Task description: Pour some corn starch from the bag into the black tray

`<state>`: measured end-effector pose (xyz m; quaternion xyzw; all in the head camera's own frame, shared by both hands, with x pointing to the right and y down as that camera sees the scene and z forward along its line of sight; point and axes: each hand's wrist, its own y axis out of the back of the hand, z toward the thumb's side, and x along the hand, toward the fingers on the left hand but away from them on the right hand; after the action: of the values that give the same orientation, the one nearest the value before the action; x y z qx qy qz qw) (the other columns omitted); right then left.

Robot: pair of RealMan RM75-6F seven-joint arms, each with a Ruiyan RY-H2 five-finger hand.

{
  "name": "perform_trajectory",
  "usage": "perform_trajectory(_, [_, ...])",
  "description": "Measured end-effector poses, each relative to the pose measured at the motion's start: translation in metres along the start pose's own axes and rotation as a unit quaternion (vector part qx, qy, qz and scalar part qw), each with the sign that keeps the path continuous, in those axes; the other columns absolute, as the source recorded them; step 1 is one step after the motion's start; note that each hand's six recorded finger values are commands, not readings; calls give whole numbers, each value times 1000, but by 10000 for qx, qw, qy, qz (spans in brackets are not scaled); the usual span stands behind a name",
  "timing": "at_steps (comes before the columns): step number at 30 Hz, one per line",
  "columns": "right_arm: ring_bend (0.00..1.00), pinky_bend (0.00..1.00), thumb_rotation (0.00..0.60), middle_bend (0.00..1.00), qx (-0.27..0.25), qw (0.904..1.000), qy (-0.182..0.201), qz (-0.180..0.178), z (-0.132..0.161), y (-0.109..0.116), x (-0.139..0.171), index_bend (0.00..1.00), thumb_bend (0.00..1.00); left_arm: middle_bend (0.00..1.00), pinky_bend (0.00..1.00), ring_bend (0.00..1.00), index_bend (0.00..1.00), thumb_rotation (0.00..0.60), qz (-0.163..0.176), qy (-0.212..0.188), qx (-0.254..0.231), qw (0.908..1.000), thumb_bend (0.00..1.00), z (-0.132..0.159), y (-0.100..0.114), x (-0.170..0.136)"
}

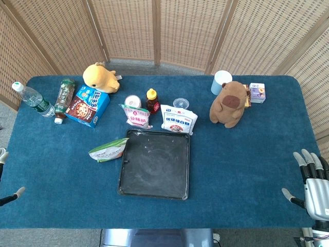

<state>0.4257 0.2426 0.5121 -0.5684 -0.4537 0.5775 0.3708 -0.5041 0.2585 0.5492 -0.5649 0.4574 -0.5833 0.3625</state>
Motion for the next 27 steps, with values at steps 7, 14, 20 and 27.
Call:
perform_trajectory(7, [0, 0, 600, 0, -36, 10000, 51, 35, 3, 0, 1, 67, 58, 0, 23, 0, 0, 600, -73, -58, -177, 9998, 32, 3, -8, 2])
perform_trajectory(14, [0, 0, 600, 0, -132, 9999, 49, 65, 3, 1, 2, 67, 59, 0, 23, 0, 0, 600, -168, -182, -887, 9957, 32, 21, -47, 13])
perform_trajectory(20, [0, 0, 600, 0, -231, 9997, 90, -4, 3, 7, 3, 67, 58, 0, 23, 0, 0, 600, -139, -245, -1655, 9858, 32, 54, -72, 31])
perform_trajectory(27, [0, 0, 600, 0, -330, 9994, 98, -19, 2, 11, 4, 67, 59, 0, 23, 0, 0, 600, -418, -174, -2224, 9739, 32, 95, -107, 50])
